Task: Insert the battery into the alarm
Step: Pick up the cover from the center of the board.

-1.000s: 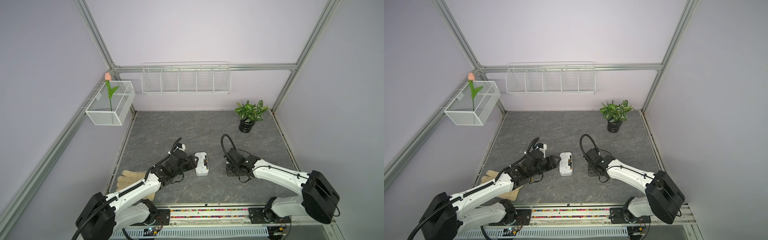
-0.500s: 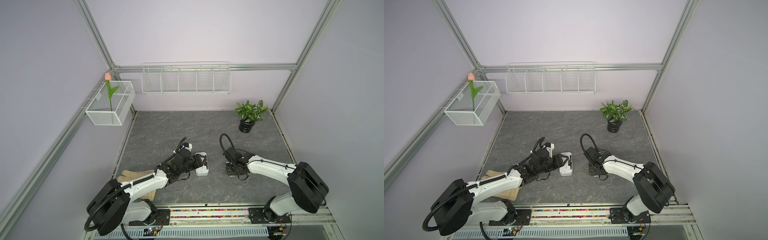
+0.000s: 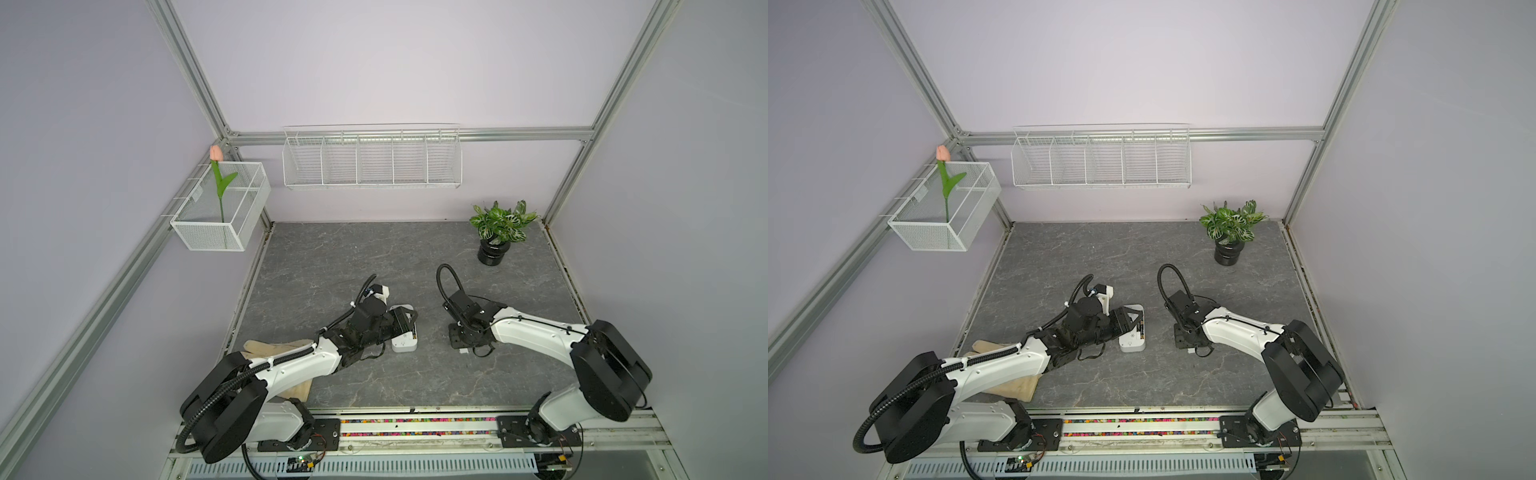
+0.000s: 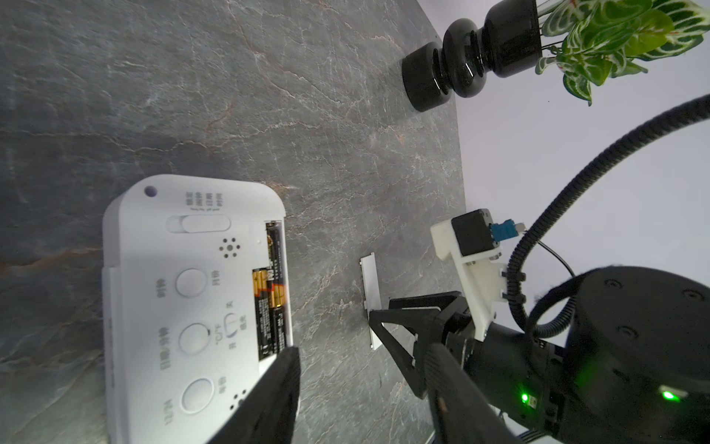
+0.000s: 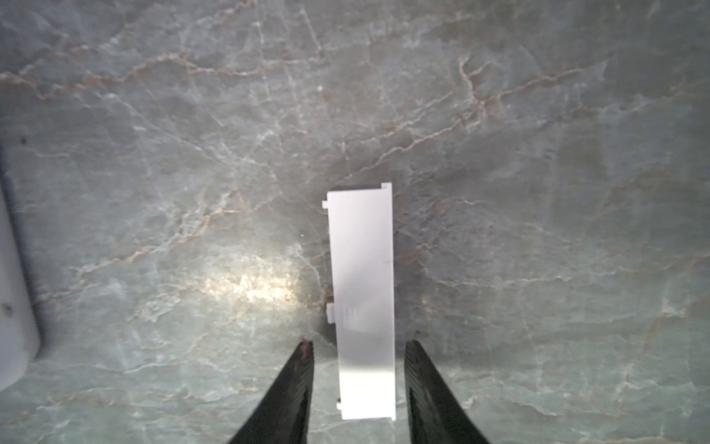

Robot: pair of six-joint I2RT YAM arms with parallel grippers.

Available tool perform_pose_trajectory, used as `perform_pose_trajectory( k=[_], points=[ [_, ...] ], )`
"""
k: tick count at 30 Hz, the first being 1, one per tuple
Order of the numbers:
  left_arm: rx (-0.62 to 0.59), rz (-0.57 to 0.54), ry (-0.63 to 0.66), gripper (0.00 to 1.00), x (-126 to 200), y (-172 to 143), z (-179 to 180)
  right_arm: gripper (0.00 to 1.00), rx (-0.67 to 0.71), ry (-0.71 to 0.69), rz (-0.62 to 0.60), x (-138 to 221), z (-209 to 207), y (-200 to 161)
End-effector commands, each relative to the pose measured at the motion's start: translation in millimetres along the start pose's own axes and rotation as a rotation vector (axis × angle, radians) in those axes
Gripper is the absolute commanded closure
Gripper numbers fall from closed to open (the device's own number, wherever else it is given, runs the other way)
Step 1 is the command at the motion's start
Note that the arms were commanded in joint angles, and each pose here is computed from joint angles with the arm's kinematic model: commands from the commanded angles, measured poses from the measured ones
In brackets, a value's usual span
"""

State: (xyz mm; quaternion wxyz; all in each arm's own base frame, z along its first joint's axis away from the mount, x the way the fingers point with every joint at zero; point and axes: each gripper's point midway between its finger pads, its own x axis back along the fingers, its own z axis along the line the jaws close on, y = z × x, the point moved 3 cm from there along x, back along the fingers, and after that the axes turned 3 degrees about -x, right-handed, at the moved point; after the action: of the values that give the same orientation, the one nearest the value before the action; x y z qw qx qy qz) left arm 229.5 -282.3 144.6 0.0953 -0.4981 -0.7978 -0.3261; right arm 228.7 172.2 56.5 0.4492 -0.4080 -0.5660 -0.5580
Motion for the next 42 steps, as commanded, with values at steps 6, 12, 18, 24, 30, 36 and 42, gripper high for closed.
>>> perform_pose_trajectory(
  k=[6,12,18,24,30,36,42],
  points=[
    [0.013,-0.014,-0.056,0.45,-7,7,-19,0.62,0.020,-0.032,0.037,-5,-4,-5],
    [0.022,-0.010,-0.069,0.46,-11,4,-23,0.63,0.024,-0.032,0.053,-8,-6,-10],
    [0.035,-0.013,-0.082,0.46,-17,3,-23,0.67,0.024,-0.048,0.074,-11,-9,-15],
    [0.076,-0.008,-0.097,0.47,-24,2,-24,0.67,0.023,-0.051,0.089,-14,-13,-22],
    [0.084,-0.001,-0.103,0.47,-30,2,-27,0.66,0.025,-0.058,0.109,-18,-16,-30],
    [0.084,0.016,-0.102,0.47,-38,1,-31,0.68,0.022,-0.032,0.122,-20,-14,-34],
    [0.075,0.046,-0.082,0.48,-53,-3,-37,0.69,0.018,0.004,0.097,-15,-11,-32]
  ],
)
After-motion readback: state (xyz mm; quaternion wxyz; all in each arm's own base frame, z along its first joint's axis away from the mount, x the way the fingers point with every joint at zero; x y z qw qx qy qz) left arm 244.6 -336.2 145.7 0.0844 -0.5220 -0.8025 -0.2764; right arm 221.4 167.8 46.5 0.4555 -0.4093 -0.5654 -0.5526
